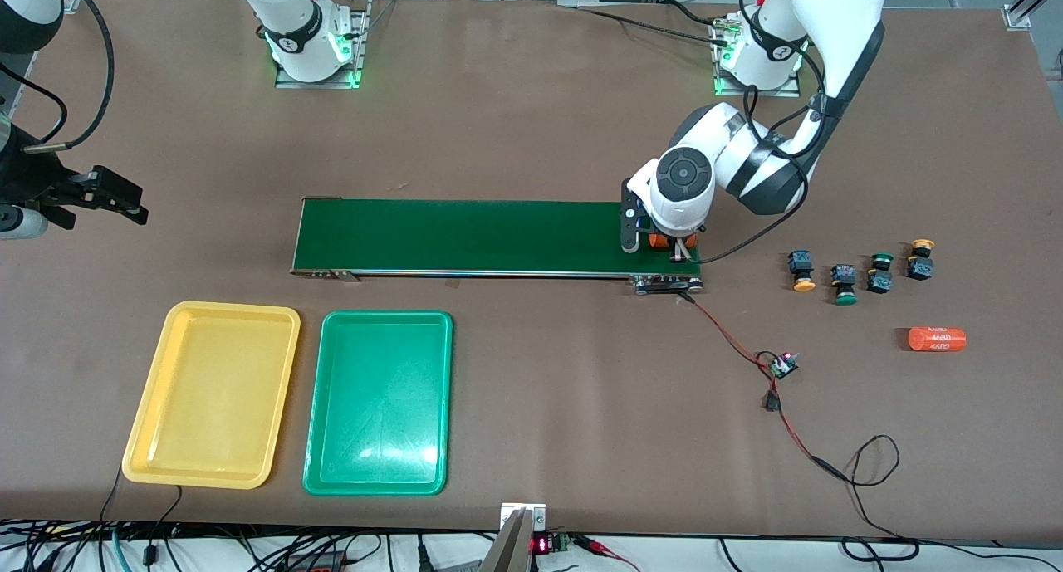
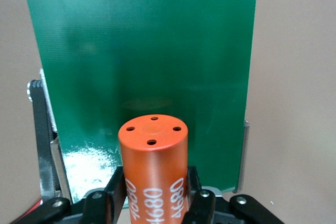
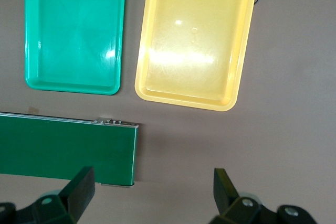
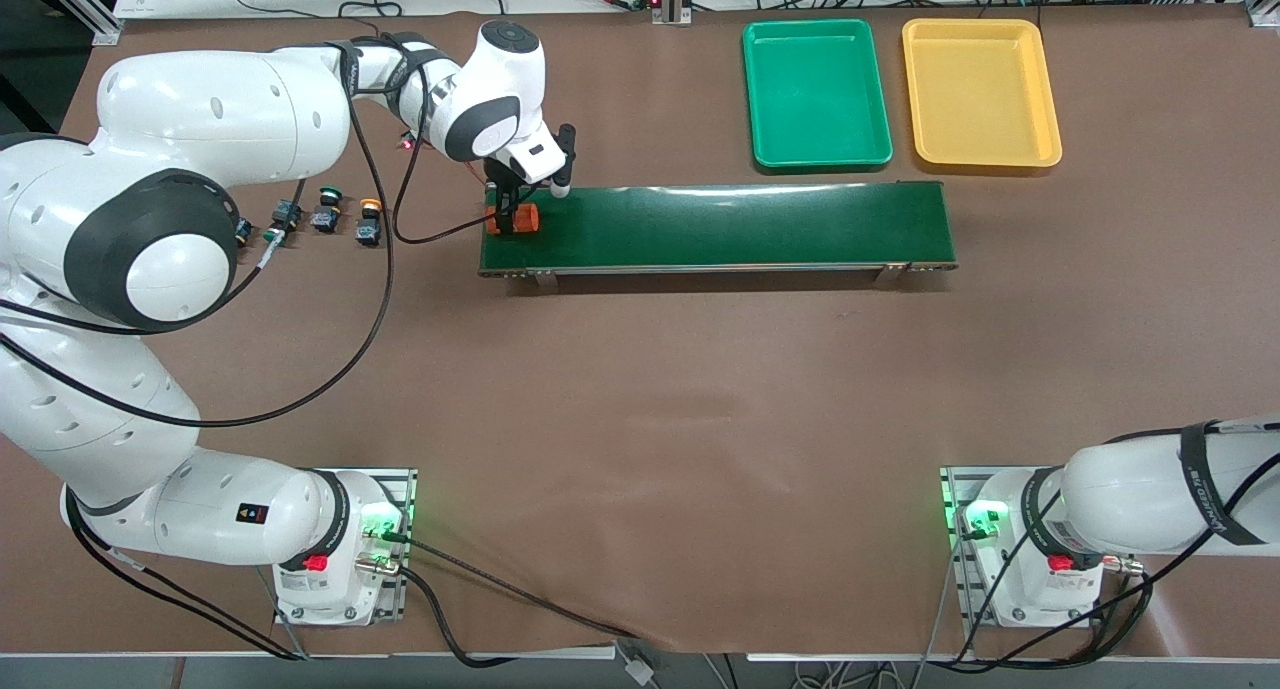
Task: Sort buttons by color to trays
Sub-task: 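Carry the cylinder onto the green conveyor belt and open the left gripper, then move the left gripper back over the row of buttons, then lower the left gripper and grasp the yellow-capped button, then carry the yellow button onto the conveyor belt and release it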
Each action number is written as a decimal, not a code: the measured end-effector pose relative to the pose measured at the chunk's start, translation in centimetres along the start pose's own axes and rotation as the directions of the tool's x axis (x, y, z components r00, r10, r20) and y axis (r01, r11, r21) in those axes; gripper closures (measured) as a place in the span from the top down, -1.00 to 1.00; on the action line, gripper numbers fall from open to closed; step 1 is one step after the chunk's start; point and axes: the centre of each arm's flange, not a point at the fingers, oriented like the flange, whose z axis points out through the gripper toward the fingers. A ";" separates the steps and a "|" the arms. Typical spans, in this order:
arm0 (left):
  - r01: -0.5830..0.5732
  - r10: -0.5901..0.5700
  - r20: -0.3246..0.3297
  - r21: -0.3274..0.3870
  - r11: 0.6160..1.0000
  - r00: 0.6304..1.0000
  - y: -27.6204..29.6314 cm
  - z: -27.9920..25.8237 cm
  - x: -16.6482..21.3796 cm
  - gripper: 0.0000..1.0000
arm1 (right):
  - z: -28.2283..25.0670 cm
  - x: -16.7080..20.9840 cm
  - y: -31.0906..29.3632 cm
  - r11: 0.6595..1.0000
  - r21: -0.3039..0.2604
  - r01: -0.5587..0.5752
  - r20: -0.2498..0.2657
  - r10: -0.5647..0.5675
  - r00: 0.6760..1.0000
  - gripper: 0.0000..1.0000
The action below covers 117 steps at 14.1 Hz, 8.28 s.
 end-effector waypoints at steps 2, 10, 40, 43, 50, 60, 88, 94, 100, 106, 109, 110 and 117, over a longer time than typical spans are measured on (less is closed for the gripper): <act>-0.002 0.002 -0.006 0.001 1.000 1.000 -0.1 0.3 0.2 0.29 | 0.1 0.1 0.0 1.000 0.000 0.000 0.000 0.000 1.000 1.00; 0.124 -0.123 0.058 -0.014 0.992 0.991 -3.7 -10.8 -5.4 1.00 | 0.4 0.4 0.0 1.000 0.000 -0.001 -0.008 0.001 1.000 1.00; 0.925 -0.965 0.086 -0.316 0.211 0.249 -9.4 2.0 -29.7 1.00 | 0.2 0.6 1.0 1.000 -0.003 -0.018 -0.035 0.017 0.999 1.00; 0.945 -0.976 0.092 -0.286 0.162 0.196 -8.8 1.0 -29.9 1.00 | 0.1 0.6 1.1 1.000 -0.003 -0.020 -0.036 0.020 0.999 1.00; 0.960 -0.980 0.043 -0.211 0.182 0.195 -8.9 -0.3 -30.1 1.00 | 0.1 0.6 1.2 1.000 -0.003 -0.021 -0.037 0.021 0.999 1.00; 0.951 -0.987 0.051 -0.280 0.133 0.153 -6.1 8.5 -28.6 1.00 | 0.1 0.6 1.2 1.000 -0.003 -0.022 -0.037 0.021 0.999 1.00; 0.956 -0.982 -0.007 -0.229 0.185 0.188 -4.4 6.3 -25.5 -0.18 | 0.1 0.5 2.0 0.999 -0.004 -0.035 -0.037 0.034 0.999 1.00; 0.950 -0.982 -0.013 -0.250 0.186 0.188 -2.6 0.9 -17.3 -0.18 | 0.1 0.4 2.7 0.999 -0.003 -0.047 -0.037 0.047 0.998 1.00; 0.930 -0.990 0.043 -0.350 0.114 0.137 -0.6 -0.4 -10.1 -0.18 | 0.1 0.4 2.8 0.999 -0.003 -0.043 -0.038 0.043 0.998 1.00; 0.911 -0.990 0.098 -0.410 0.052 0.101 0.1 0.4 -7.2 -0.18 | 0.1 0.3 3.2 0.999 -0.004 -0.045 -0.038 0.045 0.998 1.00; 0.908 -0.990 0.102 -0.416 0.045 0.096 -0.3 1.8 -6.9 -0.18 | 0.0 0.3 3.4 0.999 -0.004 -0.048 -0.039 0.048 0.998 1.00; 0.908 -0.990 0.103 -0.417 0.045 0.097 -0.4 2.2 -6.7 -0.18 | 0.0 0.3 3.4 0.999 -0.004 -0.049 -0.039 0.048 0.998 1.00; 0.908 -0.996 0.053 -0.417 0.044 0.073 -2.7 1.0 -8.3 0.66 | 0.0 0.3 3.4 0.999 -0.003 -0.049 -0.039 0.049 0.998 1.00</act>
